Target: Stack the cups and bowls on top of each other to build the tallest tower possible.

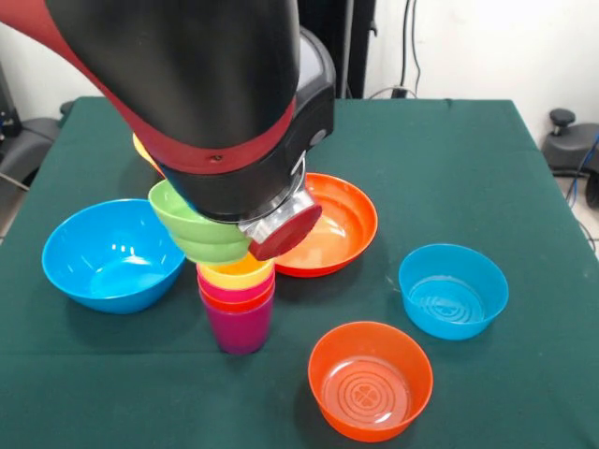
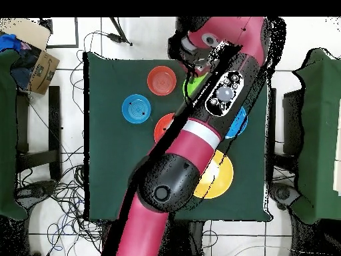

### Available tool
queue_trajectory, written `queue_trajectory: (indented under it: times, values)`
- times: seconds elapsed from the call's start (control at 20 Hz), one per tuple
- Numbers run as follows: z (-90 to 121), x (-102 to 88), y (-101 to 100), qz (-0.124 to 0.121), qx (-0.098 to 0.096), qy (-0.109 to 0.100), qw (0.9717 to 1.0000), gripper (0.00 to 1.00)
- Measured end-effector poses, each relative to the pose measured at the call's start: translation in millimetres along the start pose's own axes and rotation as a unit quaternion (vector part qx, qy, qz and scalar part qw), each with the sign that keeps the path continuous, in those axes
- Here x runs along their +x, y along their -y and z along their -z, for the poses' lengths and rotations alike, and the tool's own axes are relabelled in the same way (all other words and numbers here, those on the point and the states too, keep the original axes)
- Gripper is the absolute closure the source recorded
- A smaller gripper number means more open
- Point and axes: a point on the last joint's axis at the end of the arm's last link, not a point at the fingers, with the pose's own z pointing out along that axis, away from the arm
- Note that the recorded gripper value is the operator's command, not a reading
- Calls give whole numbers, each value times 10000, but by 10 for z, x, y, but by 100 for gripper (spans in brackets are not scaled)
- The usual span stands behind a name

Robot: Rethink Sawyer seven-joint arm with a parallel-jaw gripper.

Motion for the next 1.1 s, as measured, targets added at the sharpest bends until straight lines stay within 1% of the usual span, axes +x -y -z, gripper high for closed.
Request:
queue_trajectory:
  times: [0.15,0.3,0.65,0.8,1.1]
  values:
    - [-19,-39,6,10,-62,65,10000,100]
    - [-27,-55,4,21,-116,84,9999,100]
    - [-40,-51,4,48,-180,33,9998,100]
    - [-54,-17,-11,79,-203,-1,9998,100]
    - [-66,102,-73,153,-164,9,9997,100]
